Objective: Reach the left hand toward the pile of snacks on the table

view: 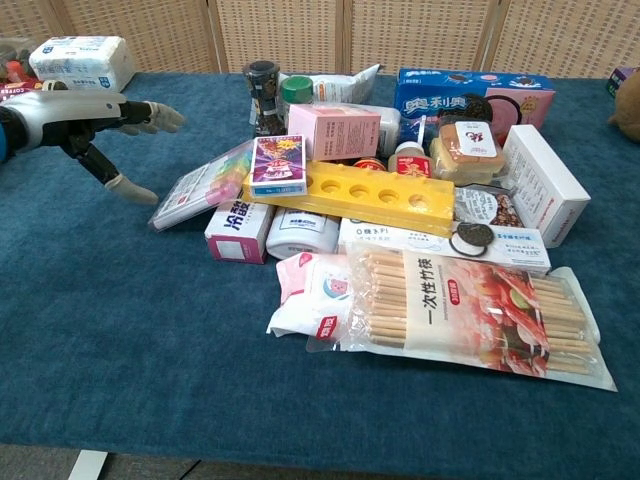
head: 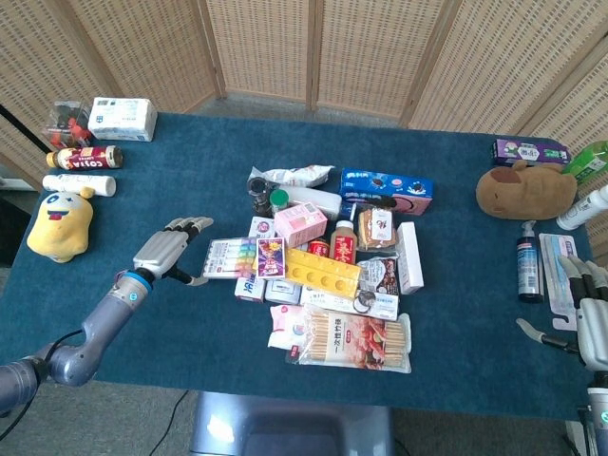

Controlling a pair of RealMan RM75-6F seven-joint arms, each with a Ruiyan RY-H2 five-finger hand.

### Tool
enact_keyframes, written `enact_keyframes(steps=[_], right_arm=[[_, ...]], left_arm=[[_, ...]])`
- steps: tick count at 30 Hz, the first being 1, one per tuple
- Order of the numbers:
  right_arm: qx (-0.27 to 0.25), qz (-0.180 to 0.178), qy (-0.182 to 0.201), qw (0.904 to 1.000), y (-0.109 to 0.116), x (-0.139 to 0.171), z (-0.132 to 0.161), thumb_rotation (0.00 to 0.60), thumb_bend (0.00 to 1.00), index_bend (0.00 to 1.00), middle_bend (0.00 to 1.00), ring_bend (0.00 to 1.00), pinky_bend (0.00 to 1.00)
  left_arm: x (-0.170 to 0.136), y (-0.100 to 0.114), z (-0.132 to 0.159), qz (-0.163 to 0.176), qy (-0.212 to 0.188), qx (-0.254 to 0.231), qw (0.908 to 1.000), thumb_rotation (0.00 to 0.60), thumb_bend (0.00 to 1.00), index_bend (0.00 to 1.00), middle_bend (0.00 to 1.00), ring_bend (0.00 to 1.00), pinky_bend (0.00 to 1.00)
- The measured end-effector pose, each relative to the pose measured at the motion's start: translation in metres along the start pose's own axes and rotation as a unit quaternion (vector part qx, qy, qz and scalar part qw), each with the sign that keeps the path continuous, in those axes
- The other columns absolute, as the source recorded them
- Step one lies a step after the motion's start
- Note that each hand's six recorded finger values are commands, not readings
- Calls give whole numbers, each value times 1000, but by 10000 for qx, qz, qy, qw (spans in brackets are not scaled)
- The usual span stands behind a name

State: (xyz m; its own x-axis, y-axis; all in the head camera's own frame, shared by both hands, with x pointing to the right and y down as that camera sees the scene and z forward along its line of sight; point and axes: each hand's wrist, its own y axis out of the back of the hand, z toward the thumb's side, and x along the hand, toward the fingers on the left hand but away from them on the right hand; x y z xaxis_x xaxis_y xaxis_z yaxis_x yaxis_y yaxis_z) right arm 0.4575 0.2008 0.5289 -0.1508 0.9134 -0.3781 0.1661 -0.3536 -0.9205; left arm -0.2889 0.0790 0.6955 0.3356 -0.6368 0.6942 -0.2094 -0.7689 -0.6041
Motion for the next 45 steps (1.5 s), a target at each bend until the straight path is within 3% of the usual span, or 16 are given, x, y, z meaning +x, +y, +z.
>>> enact_keyframes(steps=[13, 15, 18, 20, 23, 26, 33, 39, 45], right_arm=[[-114, -42, -50, 9999, 6, 4, -8, 390, 63, 0, 0, 0, 39], [-150, -43, -68, 9999, 6, 5, -10, 391, 62, 0, 0, 0, 37], [-178, -57, -118, 9998, 7, 8, -14, 390, 63, 0, 0, 0, 8], [-195, -71, -135, 9997, 8, 9, -16, 387, 64, 0, 0, 0, 3], [-280, -83, -147, 9995, 10, 10, -17, 389, 64, 0, 0, 0, 3], [-354, -112, -175, 9992, 14, 12, -19, 391, 65, 0, 0, 0, 3], [-454, -150, -184, 9987, 15, 13, -18, 390, 64, 0, 0, 0, 3], [-515, -20, -137, 9986, 4, 11, -15, 392, 62, 0, 0, 0, 3], [-596, 74, -104, 9981, -7, 10, -10, 387, 62, 0, 0, 0, 3]], left_arm=[[27, -27, 23, -248, -208, 11, 9995, 521, 188, 2, 42, 15, 0], [33, -31, 25, -284, -209, -3, 9994, 525, 189, 39, 63, 49, 0], [43, -36, 31, -291, -223, -76, 9993, 584, 197, 285, 253, 365, 5], [49, -39, 35, -229, -249, -119, 9994, 600, 227, 464, 446, 625, 162], [55, -39, 34, -117, -237, -59, 9996, 600, 290, 563, 575, 756, 393], [58, -42, 30, -111, -168, 10, 9998, 600, 310, 592, 604, 783, 473], [53, -30, 23, 85, -110, -234, 9996, 600, 312, 599, 618, 789, 479], [30, 2, 23, 524, -302, -574, 9965, 600, 311, 589, 614, 781, 478], [-8, 51, 26, 1120, -596, -949, 9874, 600, 305, 582, 609, 764, 475]])
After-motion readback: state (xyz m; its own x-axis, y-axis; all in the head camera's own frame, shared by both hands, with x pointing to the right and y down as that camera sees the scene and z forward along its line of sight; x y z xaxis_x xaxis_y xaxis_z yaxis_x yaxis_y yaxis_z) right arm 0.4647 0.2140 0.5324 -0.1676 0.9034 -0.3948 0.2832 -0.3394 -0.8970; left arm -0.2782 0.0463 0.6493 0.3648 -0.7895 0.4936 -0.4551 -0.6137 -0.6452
